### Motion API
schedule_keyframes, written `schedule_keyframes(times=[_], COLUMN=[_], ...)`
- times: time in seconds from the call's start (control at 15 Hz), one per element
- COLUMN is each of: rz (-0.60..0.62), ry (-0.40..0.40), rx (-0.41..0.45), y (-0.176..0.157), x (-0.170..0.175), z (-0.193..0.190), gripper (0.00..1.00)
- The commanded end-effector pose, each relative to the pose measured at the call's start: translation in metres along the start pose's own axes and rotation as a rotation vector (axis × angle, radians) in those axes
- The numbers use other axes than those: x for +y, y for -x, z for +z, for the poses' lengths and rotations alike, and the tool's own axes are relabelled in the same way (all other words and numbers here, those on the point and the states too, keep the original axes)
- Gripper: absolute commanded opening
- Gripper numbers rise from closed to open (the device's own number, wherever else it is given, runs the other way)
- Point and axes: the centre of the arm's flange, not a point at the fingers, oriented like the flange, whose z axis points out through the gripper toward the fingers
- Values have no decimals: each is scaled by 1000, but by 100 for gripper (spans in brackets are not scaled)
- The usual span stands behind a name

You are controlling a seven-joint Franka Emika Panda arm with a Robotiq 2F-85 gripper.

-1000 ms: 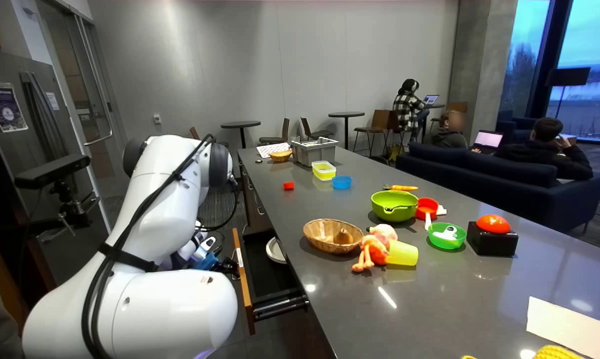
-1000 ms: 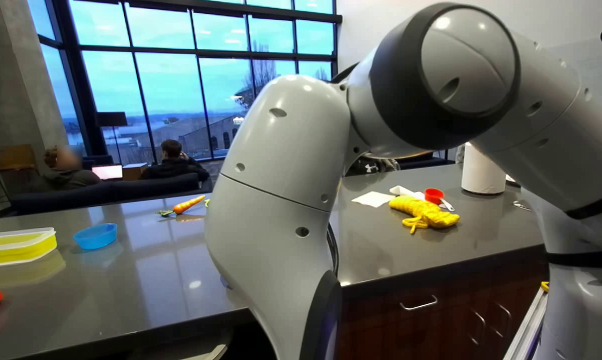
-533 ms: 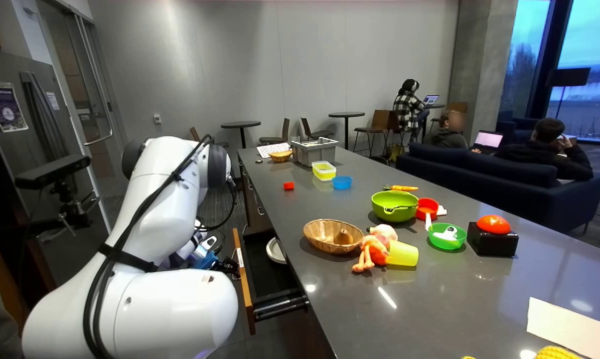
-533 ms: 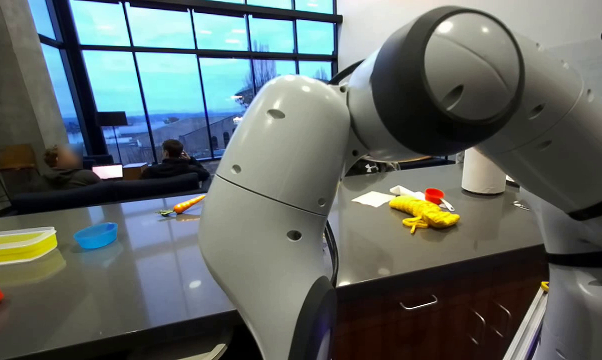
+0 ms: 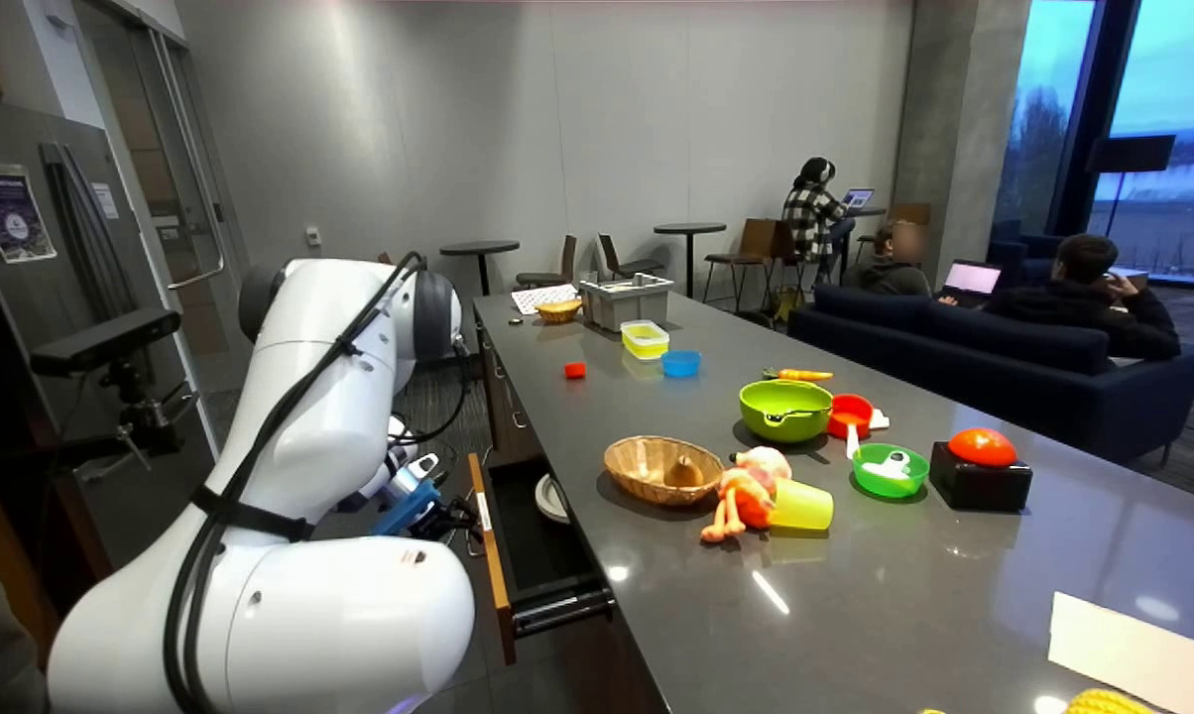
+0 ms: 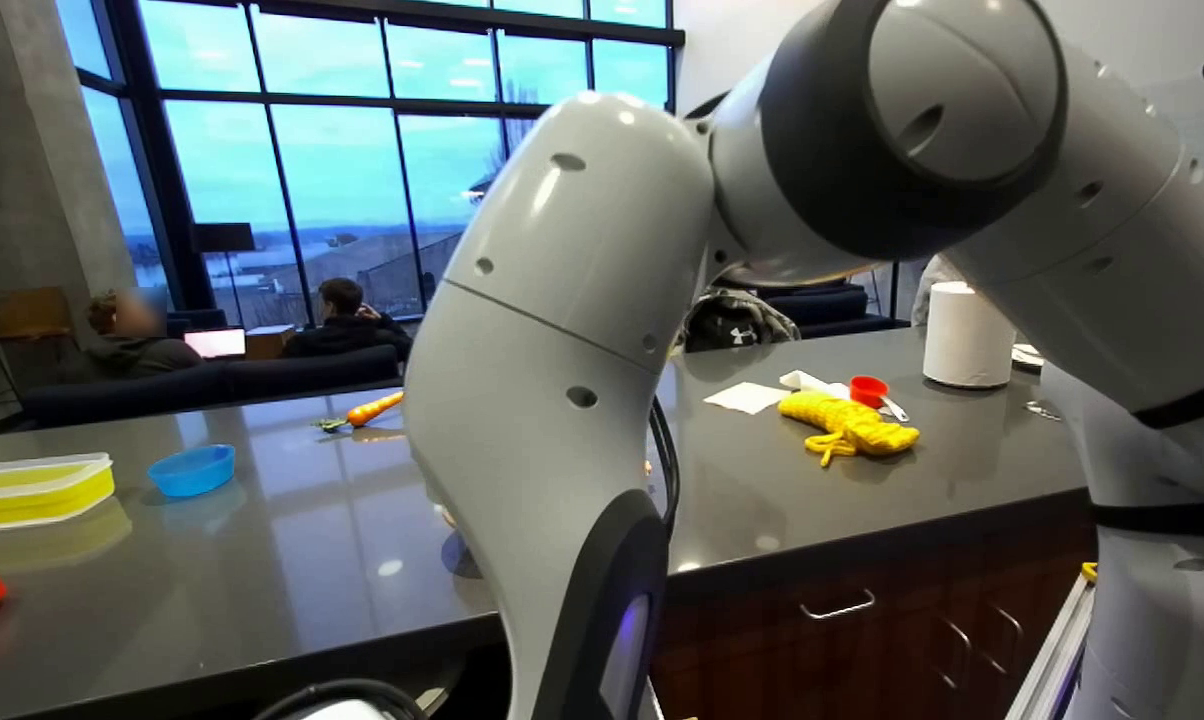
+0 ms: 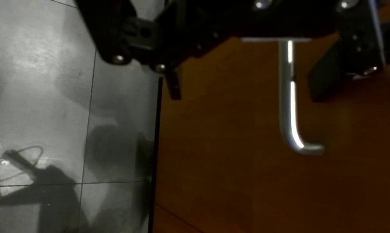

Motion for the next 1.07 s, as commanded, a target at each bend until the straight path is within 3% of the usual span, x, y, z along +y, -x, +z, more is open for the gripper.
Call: schedule_keyframes(times=[0.0, 0.6, 1.0], rz=[-24, -1, -6], ry=[15, 53, -92], rx=[2, 9, 38], y=[24, 46, 69], x=[48, 94, 106], z=[-39, -81, -95], gripper=[100, 100, 100])
